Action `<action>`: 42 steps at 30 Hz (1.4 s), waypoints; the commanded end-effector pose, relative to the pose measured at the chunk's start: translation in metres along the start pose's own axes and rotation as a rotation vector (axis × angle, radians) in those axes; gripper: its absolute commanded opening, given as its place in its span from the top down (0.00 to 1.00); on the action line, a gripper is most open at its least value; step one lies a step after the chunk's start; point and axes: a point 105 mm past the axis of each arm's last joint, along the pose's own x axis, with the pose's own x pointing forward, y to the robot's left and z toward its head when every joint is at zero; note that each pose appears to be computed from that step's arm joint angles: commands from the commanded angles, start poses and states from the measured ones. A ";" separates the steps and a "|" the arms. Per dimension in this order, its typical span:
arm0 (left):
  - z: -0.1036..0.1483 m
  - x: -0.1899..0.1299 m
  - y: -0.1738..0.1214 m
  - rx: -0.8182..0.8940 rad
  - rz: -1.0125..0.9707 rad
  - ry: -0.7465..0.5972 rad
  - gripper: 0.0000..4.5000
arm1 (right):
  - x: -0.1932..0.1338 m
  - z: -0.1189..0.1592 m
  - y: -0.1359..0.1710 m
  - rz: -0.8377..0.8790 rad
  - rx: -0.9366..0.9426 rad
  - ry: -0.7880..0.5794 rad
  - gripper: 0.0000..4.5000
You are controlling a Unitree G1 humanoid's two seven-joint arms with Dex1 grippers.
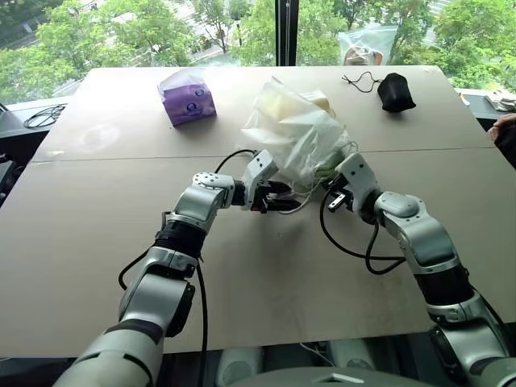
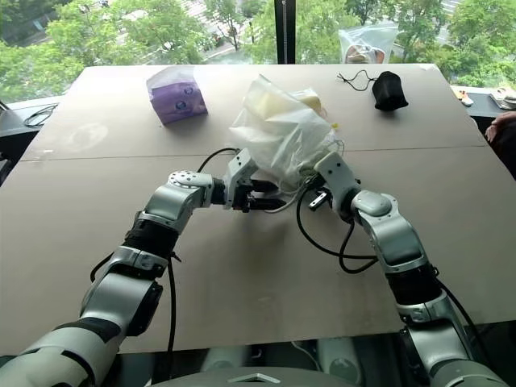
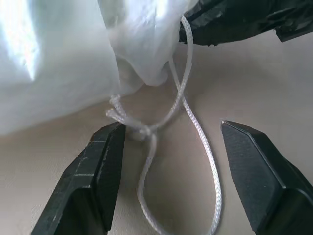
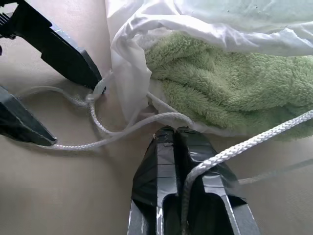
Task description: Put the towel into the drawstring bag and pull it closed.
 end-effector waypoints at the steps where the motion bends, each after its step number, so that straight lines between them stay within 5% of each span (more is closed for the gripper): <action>1: -0.009 0.016 0.001 0.077 0.038 0.076 0.40 | -0.017 0.016 -0.018 -0.082 0.001 -0.060 1.00; 8: -0.029 0.015 0.000 0.170 0.012 0.159 0.99 | -0.033 0.017 -0.033 -0.156 0.021 -0.071 1.00; 11: -0.036 0.013 0.003 0.197 0.018 0.173 0.99 | -0.036 0.020 -0.038 -0.183 0.029 -0.086 1.00; 16: 0.013 -0.012 0.004 0.089 0.018 -0.161 0.99 | -0.045 0.038 -0.046 -0.233 0.024 -0.157 1.00; 24: 0.078 -0.129 0.043 0.336 0.482 -0.502 0.99 | -0.088 0.078 -0.066 -0.320 -0.036 -0.271 1.00; 31: 0.121 -0.197 0.065 0.531 0.857 -0.610 0.99 | -0.115 0.117 -0.088 -0.362 -0.118 -0.334 1.00; 36: 0.191 -0.296 0.079 0.629 1.222 -0.773 0.99 | -0.169 0.199 -0.130 -0.579 -0.262 -0.506 1.00; 42: 0.207 -0.338 0.092 0.571 1.364 -0.766 0.99 | -0.196 0.226 -0.150 -0.717 -0.329 -0.547 1.00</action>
